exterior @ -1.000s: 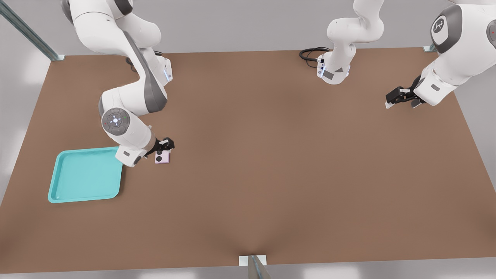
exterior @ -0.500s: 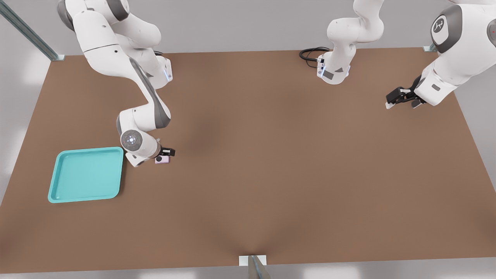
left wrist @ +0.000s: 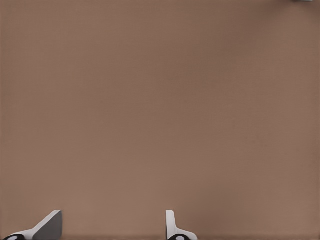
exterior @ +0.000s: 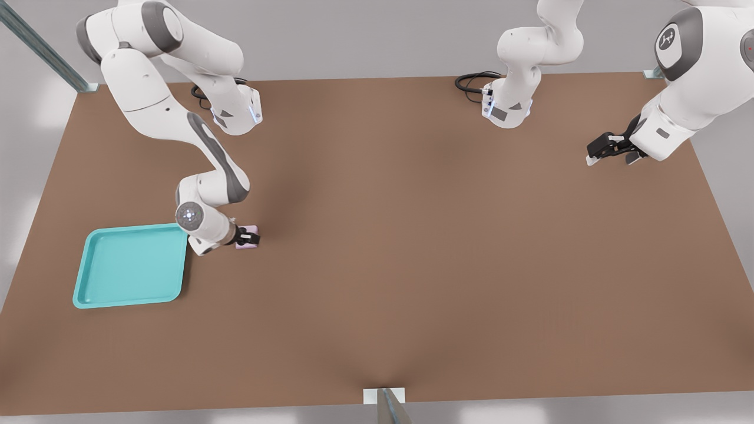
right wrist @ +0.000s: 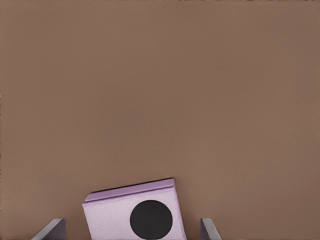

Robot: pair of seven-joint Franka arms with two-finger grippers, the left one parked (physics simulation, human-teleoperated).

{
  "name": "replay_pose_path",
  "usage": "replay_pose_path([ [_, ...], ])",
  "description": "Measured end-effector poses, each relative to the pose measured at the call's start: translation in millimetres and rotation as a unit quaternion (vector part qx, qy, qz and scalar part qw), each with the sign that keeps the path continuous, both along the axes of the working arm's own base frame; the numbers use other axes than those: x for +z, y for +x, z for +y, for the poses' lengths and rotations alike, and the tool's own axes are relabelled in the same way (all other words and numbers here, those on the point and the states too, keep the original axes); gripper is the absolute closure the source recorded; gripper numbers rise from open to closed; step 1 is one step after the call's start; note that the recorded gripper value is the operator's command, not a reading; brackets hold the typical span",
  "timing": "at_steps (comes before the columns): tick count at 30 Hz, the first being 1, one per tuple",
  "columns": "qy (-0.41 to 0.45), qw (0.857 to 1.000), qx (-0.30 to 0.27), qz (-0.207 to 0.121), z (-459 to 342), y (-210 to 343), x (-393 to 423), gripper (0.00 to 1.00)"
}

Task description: Keep left arm still and place phone on the tray with right arm

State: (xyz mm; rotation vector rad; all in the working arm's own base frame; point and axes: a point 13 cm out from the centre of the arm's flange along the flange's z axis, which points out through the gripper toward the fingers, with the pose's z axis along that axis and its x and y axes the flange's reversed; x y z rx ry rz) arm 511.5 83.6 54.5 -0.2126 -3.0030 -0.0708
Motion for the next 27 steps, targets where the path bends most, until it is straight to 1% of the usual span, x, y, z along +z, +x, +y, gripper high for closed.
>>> replay_pose_path([
  [5, -0.005, 0.998, 0.057, -0.005, 4, -8, -7, 0.00],
  [13, 0.000, 0.995, 0.097, 0.018, 6, -25, -28, 0.00],
  [14, 0.000, 0.995, 0.101, 0.020, 6, -26, -30, 0.05],
  [16, 0.001, 0.994, 0.110, 0.022, 6, -28, -31, 0.24],
  [17, 0.001, 0.993, 0.113, 0.023, 6, -28, -31, 0.27],
  [19, 0.002, 0.993, 0.120, 0.023, 6, -28, -31, 0.29],
  [27, 0.001, 0.989, 0.144, 0.014, 9, -21, -15, 0.29],
])
